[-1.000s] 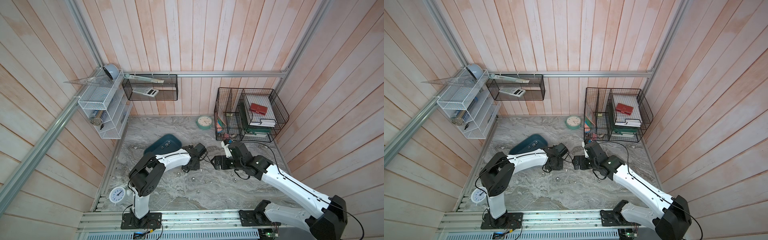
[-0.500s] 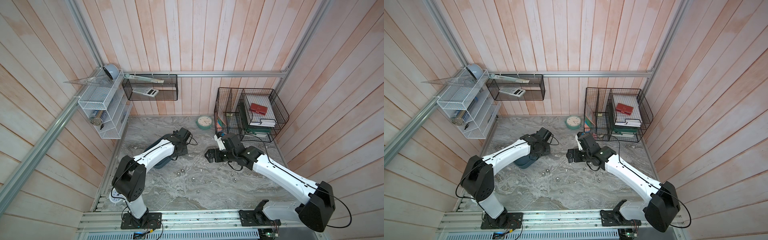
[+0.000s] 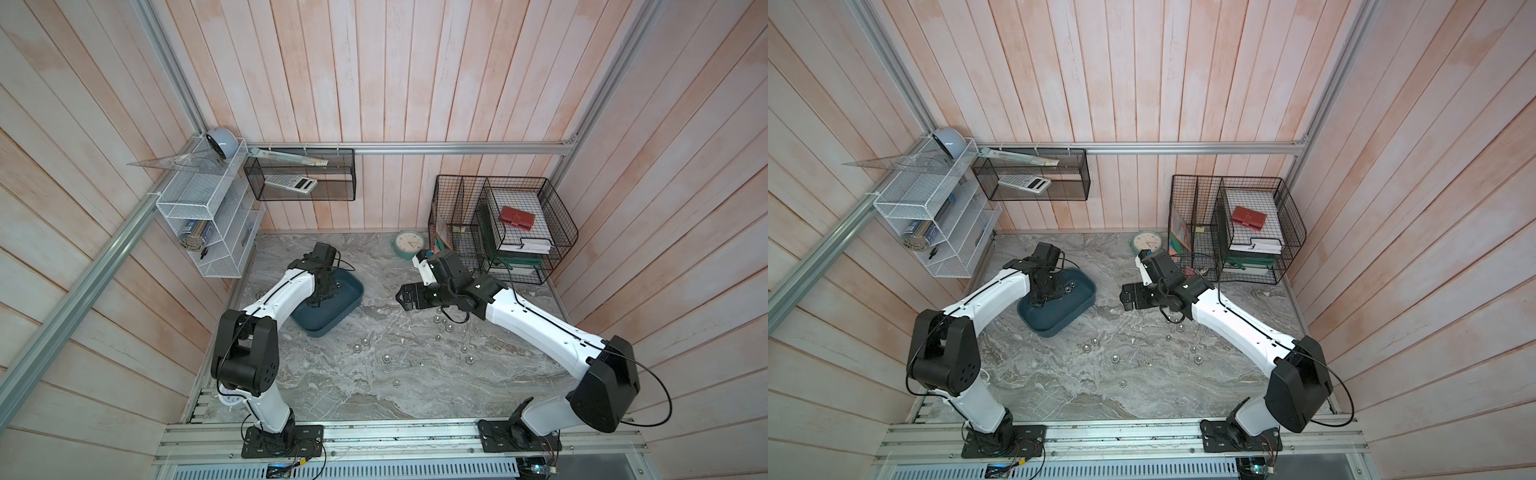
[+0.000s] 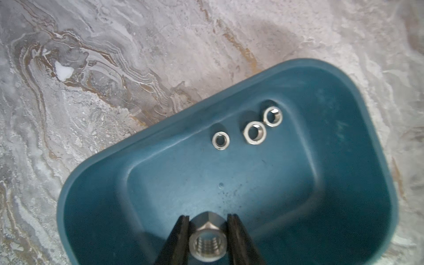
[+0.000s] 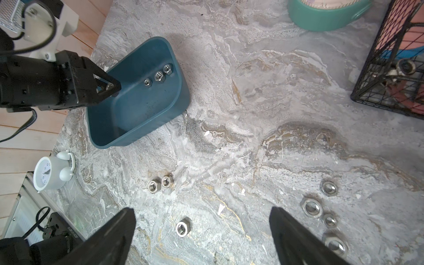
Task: Put the nuts on the desktop into the storage box
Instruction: Place the nut in the storage box.
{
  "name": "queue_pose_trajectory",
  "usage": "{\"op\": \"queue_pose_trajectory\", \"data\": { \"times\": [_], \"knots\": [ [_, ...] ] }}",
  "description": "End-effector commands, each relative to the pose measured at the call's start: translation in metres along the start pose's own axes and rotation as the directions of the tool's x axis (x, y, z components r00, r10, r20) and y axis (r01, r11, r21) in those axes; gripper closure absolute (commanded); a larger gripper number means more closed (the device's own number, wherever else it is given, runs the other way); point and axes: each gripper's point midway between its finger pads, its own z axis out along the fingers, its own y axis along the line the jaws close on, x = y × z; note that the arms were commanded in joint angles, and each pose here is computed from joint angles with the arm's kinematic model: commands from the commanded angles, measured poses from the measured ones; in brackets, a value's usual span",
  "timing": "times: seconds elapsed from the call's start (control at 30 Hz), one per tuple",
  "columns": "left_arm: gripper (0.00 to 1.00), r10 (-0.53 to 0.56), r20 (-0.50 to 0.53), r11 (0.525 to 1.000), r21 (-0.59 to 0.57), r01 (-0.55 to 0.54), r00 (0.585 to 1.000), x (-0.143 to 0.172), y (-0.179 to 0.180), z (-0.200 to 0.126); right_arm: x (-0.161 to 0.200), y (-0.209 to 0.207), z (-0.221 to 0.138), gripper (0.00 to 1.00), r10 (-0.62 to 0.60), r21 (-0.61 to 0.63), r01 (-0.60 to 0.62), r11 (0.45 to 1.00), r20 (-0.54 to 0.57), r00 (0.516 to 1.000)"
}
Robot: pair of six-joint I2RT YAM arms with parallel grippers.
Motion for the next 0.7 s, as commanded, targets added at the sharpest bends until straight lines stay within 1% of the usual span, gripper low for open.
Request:
{"op": "queue_pose_trajectory", "data": {
  "times": [0.0, 0.3, 0.67],
  "knots": [
    [0.68, 0.022, -0.021, 0.999, -0.029, -0.023, 1.000, 0.003, 0.008, 0.020, -0.007, 0.005, 0.002, 0.02, -0.033, -0.004, 0.033, 0.999, -0.004, 0.999],
    [0.68, 0.027, -0.059, 0.999, -0.045, -0.030, 0.998, 0.002, 0.010, 0.051, -0.009, 0.004, 0.008, 0.02, -0.047, 0.016, 0.047, 0.999, -0.020, 0.999],
    [0.68, 0.024, -0.083, 0.999, -0.041, -0.027, 0.996, -0.002, 0.004, 0.075, -0.008, -0.001, 0.009, 0.02, -0.057, 0.043, 0.058, 0.997, -0.033, 0.998]
  ]
}}
